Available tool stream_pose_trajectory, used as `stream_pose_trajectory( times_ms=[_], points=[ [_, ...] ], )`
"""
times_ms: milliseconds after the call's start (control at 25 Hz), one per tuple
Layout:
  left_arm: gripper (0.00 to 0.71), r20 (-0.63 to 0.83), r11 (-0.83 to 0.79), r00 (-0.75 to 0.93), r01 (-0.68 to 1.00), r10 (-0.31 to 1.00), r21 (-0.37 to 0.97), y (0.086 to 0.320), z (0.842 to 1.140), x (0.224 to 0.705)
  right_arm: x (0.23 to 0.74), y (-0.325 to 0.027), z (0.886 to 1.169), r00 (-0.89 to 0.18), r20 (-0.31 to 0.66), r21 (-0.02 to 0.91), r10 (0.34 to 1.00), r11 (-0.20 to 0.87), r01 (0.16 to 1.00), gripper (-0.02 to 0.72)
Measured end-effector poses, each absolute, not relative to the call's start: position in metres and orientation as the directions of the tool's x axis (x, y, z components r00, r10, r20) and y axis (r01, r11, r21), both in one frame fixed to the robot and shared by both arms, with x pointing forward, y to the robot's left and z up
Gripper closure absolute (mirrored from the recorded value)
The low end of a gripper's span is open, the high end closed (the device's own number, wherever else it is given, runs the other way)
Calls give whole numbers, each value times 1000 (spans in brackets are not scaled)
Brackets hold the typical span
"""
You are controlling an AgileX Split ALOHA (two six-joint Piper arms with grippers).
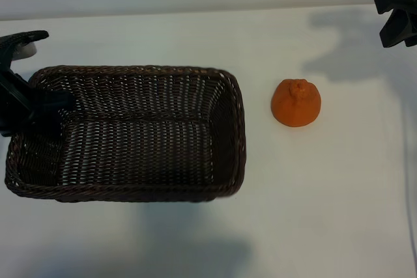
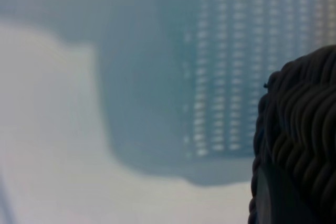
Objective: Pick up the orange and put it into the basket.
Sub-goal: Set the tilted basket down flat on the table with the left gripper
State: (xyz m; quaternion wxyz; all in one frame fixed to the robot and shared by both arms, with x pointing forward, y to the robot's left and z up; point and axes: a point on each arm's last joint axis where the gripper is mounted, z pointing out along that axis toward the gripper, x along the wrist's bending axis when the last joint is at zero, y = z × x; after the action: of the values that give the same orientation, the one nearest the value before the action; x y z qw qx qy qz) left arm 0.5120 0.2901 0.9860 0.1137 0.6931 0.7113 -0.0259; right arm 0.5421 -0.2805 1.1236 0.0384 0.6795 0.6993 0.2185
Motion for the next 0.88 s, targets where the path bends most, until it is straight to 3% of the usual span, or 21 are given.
stream_pose_trajectory(
  times_ms=[400,880],
  points=[
    [555,-204,17,24,981,979,194,289,988,520,542,-280,1124,-73,245,357,967,-20,934,376],
    [555,-306,21,23,990,952,139,268,984,563,542,-280,1124,-73,245,357,967,-20,934,376]
  ],
)
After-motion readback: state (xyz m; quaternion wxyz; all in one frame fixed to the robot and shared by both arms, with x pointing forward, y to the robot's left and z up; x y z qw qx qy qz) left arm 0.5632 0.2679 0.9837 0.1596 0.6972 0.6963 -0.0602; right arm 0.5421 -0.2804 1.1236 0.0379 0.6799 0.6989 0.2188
